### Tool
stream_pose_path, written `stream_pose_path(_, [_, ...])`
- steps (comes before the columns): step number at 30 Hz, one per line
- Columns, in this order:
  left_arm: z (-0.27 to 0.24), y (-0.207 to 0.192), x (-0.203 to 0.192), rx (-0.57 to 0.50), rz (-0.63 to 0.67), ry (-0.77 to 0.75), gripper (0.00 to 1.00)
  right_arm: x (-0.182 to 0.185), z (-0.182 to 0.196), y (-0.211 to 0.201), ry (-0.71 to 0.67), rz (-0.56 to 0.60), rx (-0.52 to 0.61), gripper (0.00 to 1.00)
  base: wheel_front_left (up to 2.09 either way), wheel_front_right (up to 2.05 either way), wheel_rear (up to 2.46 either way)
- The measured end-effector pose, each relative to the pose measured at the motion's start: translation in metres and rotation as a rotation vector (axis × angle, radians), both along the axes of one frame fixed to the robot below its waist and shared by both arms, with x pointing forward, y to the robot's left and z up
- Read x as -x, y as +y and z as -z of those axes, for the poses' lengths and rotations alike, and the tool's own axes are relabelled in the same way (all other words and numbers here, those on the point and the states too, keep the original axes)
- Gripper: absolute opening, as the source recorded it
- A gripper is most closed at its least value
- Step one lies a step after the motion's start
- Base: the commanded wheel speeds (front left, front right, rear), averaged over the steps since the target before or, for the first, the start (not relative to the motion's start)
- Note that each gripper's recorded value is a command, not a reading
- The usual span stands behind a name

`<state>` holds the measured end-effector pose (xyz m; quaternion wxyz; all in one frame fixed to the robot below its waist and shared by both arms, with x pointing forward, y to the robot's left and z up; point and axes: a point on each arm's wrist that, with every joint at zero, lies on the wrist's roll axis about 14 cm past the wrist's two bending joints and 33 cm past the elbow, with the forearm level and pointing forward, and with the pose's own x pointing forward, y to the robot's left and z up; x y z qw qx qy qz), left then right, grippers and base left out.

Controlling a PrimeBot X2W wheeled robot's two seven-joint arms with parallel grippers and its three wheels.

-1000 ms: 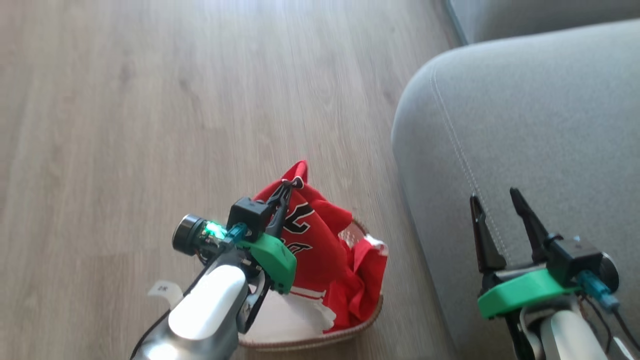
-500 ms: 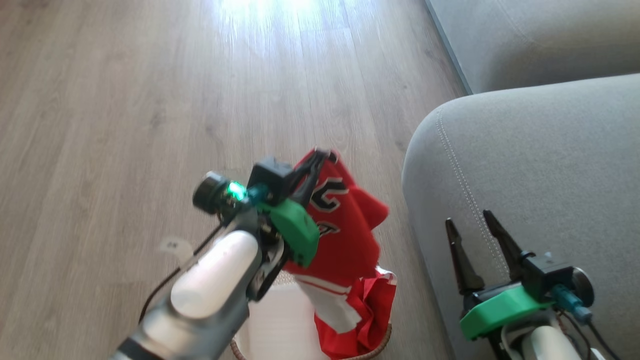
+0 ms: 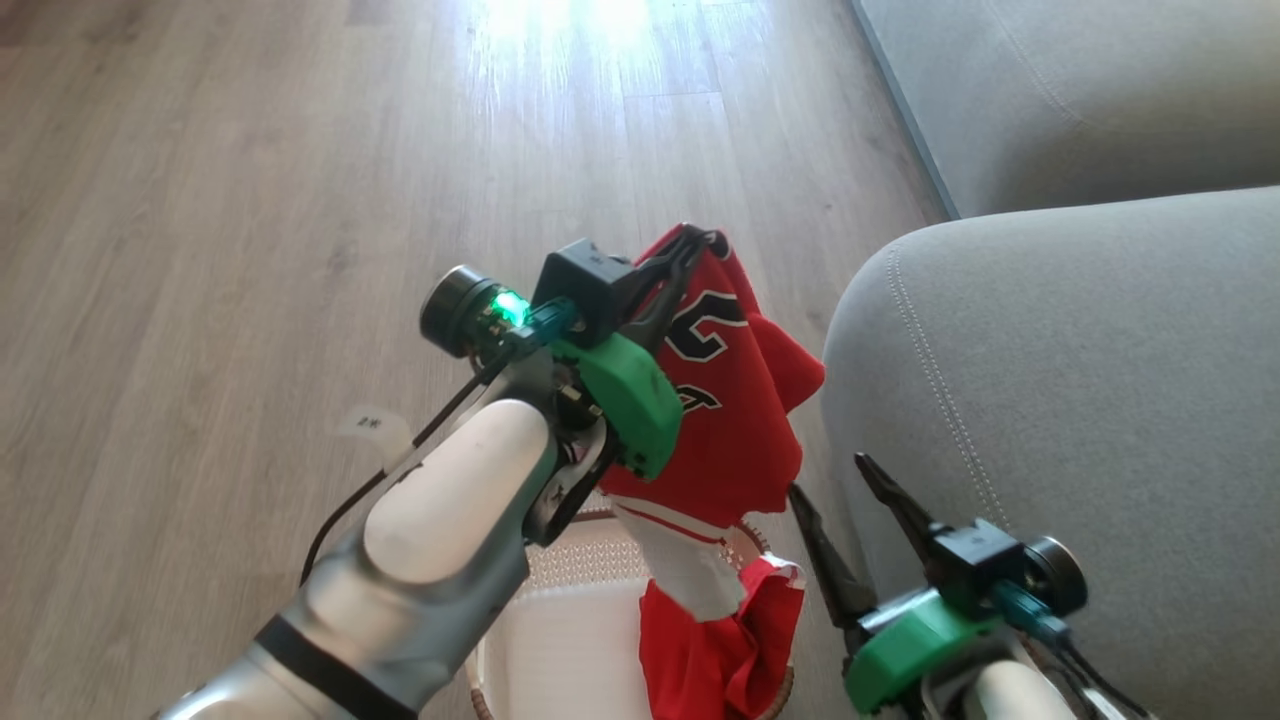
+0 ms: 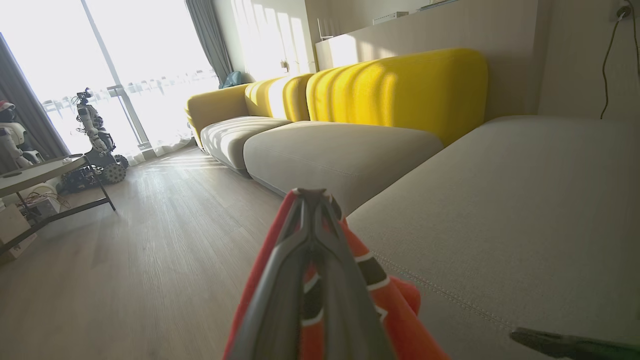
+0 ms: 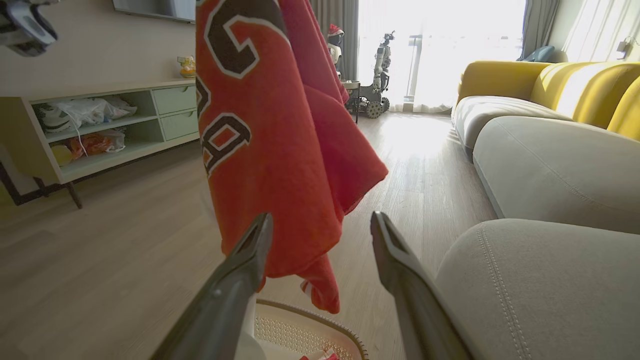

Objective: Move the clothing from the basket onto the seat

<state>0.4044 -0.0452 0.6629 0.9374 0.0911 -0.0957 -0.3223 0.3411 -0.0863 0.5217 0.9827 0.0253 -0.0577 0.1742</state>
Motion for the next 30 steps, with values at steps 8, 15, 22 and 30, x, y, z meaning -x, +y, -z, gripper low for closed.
stream_pose_path(8, [-0.006,0.002,0.005,-0.002,-0.004,-0.011,0.00,-0.025,-0.019,0.031,-0.053,-0.096,0.069,1.00,0.00,0.00,0.00])
stream_pose_path(15, [-0.018,0.007,0.009,0.002,-0.008,-0.039,0.00,-0.036,-0.010,0.057,-0.016,-0.175,0.114,1.00,0.00,0.00,0.00])
stream_pose_path(22, [-0.023,0.015,0.013,0.015,-0.024,-0.056,0.00,-0.040,-0.003,0.082,0.020,-0.256,0.132,1.00,0.00,0.00,0.00])
stream_pose_path(30, [-0.021,0.021,0.011,0.031,-0.052,-0.045,0.00,-0.046,-0.009,0.098,0.008,-0.305,0.149,0.00,0.00,0.00,0.00])
